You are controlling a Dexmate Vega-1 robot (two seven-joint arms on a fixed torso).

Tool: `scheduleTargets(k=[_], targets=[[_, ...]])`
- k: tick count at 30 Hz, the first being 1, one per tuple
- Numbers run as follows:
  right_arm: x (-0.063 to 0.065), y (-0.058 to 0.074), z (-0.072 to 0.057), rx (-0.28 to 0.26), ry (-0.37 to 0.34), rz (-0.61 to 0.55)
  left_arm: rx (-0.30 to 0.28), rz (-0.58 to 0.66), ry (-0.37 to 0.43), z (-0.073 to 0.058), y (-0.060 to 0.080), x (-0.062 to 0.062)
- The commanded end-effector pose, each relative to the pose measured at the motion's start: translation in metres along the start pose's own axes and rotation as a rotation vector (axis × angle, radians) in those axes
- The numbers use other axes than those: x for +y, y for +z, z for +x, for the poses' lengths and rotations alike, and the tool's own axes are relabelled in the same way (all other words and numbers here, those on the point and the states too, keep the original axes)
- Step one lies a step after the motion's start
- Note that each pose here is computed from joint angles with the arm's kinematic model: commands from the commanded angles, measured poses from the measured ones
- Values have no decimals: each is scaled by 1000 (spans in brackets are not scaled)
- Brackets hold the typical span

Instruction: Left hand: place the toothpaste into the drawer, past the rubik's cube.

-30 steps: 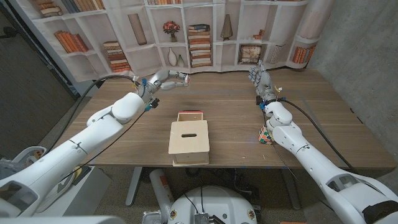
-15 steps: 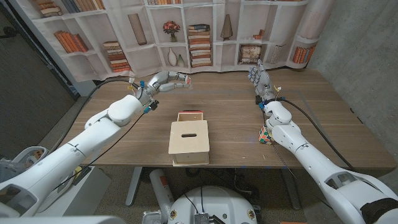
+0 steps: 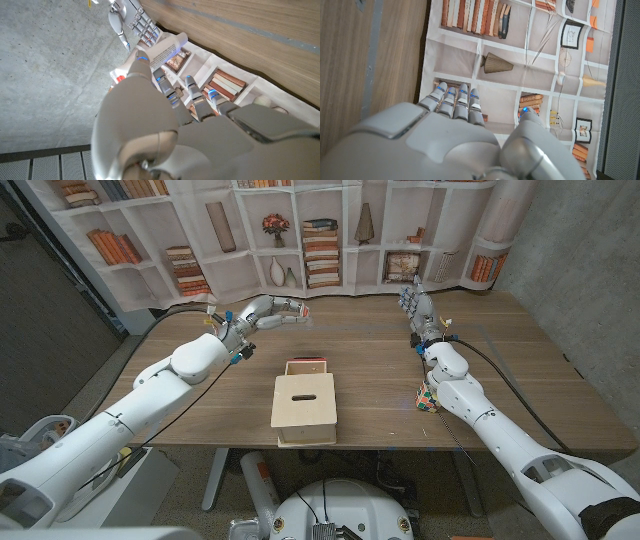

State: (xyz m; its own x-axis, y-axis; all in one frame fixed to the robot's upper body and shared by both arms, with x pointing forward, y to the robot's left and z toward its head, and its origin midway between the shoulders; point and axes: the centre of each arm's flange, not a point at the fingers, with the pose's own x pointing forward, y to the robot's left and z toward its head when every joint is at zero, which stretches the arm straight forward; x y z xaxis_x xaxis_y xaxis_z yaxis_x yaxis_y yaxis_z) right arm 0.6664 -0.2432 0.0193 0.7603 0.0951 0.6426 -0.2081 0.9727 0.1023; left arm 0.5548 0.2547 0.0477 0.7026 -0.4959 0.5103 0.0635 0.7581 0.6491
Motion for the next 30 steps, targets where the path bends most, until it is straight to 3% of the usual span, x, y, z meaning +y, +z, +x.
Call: scheduleTargets(k=[1,18,30], targets=[[0,-1,-1,6,-4,-5,-1,-17,-26,-8,7,-9],[1,-2,-1,9,-11,-8,-5,-113,-52,-20,4,-17],[2,-2,2,8,-5,-11,26,-54,-73,-23,13,-26]])
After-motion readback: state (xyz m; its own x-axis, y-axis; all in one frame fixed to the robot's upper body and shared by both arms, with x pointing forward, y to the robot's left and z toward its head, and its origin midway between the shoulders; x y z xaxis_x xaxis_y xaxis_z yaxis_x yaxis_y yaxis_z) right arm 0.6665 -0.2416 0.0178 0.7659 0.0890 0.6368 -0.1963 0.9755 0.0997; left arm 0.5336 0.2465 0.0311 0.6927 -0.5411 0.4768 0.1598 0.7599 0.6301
